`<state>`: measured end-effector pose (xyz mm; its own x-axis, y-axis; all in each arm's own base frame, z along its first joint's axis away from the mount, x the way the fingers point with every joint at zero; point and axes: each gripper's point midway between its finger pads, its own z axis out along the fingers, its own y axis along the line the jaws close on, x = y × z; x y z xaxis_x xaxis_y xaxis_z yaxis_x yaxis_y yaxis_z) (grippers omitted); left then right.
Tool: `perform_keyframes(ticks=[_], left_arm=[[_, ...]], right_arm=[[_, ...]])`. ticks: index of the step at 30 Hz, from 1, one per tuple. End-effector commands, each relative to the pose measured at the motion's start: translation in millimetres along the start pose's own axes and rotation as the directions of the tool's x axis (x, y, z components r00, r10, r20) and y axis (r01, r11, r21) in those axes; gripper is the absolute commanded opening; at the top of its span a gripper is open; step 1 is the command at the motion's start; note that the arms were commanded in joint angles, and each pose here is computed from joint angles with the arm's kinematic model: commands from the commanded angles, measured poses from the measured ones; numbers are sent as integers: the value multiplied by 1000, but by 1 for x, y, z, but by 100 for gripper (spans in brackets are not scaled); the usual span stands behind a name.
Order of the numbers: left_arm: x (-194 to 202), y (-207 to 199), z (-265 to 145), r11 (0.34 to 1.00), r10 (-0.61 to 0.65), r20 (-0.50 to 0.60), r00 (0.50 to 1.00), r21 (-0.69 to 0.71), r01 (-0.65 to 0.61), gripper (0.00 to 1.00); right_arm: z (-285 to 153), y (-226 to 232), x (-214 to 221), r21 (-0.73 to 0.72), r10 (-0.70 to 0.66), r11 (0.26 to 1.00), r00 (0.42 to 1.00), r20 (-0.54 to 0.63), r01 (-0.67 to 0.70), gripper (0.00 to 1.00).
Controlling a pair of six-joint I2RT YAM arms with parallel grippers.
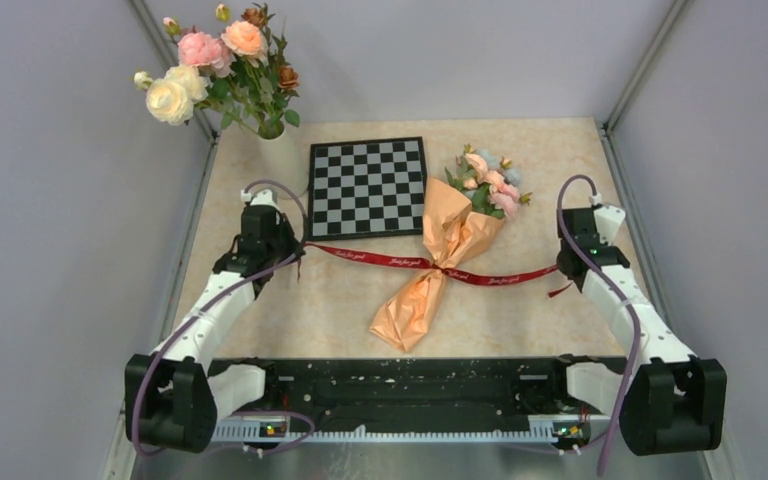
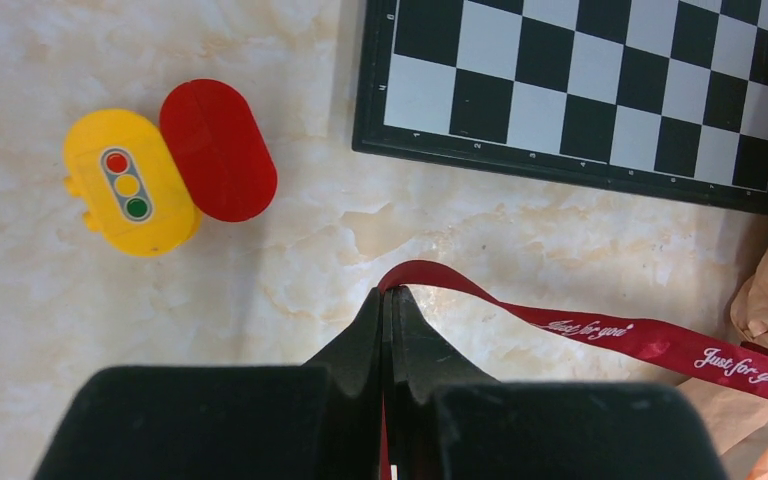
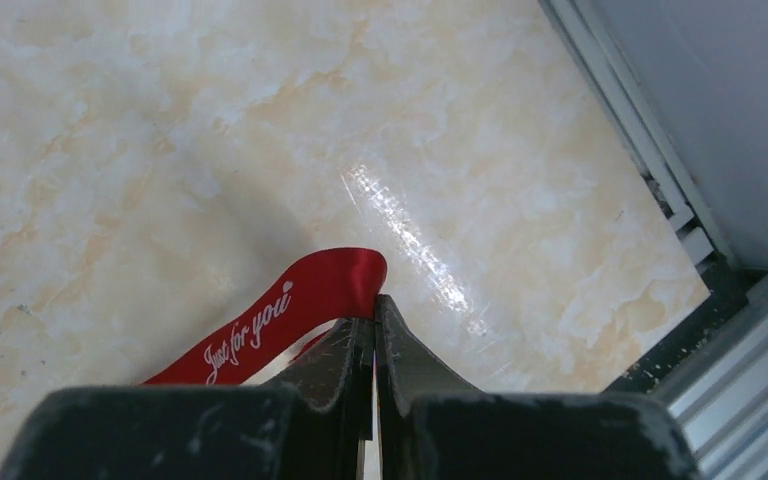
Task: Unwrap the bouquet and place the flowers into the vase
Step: Untie the ribbon from the wrapping paper.
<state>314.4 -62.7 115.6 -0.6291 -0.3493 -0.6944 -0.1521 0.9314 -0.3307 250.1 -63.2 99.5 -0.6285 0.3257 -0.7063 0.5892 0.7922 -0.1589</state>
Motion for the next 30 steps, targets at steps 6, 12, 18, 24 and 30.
perform_keyframes(ticks=[6, 12, 18, 24, 30], left_arm=[[-41, -15, -22, 999, -22, 96, 995, 36, 18, 0], [-39, 5, -20, 998, -15, 89, 996, -55, 20, 0], [-37, 30, -24, 984, -32, 107, 994, -170, 50, 0], [-40, 24, -28, 990, -59, 106, 993, -124, 72, 39], [-43, 13, -35, 996, -53, 105, 993, -70, 60, 90]], right_arm=[[-27, -26, -65, 99, 51, 993, 982, 179, -70, 0], [-9, -4, -41, 23, 94, 995, 989, 118, -97, 0], [9, 14, -15, -25, 86, 996, 996, 40, -85, 11], [7, 15, -21, -36, 100, 995, 993, 61, -98, 55], [-11, 21, -35, -139, 126, 984, 986, 108, -111, 67]])
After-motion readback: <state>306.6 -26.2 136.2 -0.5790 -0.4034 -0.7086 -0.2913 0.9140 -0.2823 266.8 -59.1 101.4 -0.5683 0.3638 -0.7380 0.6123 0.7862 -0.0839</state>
